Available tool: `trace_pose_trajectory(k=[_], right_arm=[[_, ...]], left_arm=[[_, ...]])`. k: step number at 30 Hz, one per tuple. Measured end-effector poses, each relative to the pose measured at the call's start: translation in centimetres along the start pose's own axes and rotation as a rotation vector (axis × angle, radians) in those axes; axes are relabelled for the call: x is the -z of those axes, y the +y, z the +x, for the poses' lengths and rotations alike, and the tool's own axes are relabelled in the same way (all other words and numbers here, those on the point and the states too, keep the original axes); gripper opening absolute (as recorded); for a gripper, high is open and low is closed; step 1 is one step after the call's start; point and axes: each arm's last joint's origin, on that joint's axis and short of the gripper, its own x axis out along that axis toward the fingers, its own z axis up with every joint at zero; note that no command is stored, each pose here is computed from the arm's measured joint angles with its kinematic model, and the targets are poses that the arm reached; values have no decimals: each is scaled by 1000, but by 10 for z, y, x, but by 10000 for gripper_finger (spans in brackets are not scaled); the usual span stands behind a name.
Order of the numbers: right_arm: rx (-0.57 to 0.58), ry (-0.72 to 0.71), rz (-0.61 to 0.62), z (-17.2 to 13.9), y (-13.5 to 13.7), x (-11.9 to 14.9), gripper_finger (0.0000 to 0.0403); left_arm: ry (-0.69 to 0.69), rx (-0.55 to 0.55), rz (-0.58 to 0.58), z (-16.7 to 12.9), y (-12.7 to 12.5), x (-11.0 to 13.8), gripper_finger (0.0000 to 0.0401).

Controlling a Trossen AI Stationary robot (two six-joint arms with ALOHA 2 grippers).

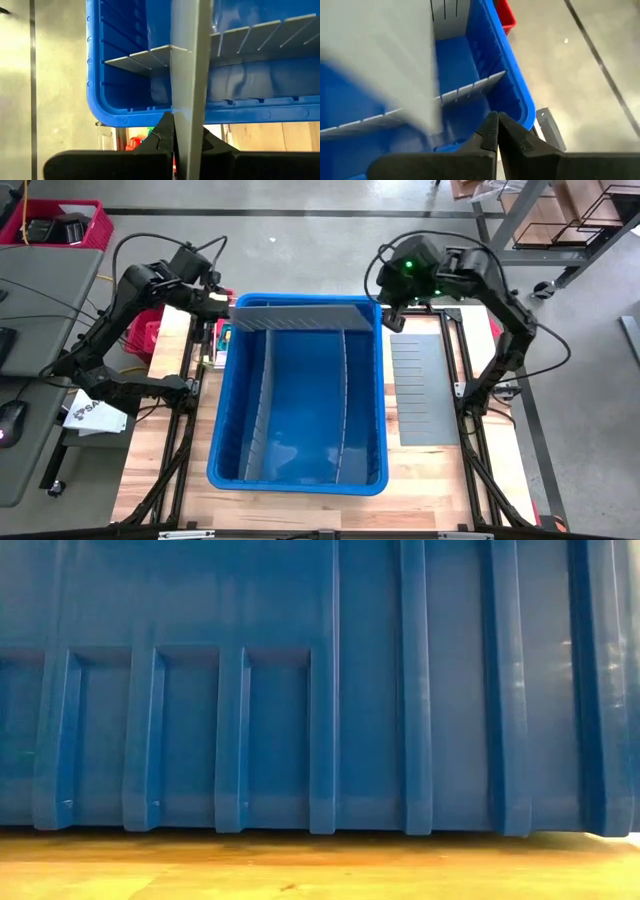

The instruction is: Sort blocks

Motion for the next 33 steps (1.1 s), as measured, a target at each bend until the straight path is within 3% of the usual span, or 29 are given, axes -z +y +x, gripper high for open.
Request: trace_pose_trajectory(k=[14,21,25,29,33], right_arm=[[7,-143,27,-39,-4,5,0],[-27,-331,60,-66,3,1,7],[-48,-391,52,-77,9,1,46],[-123,-379,126,-78,17,2,105],[-194,-344,94,-74,28,1,147]], left_arm=[[-11,-1,-9,0,1,-1,0],[-12,1,-6,0,0,-1,0],[-12,-4,-7,0,1,-1,0],[-13,-5,-7,0,1,-1,0],[-12,-4,-22,0,1,-1,0]])
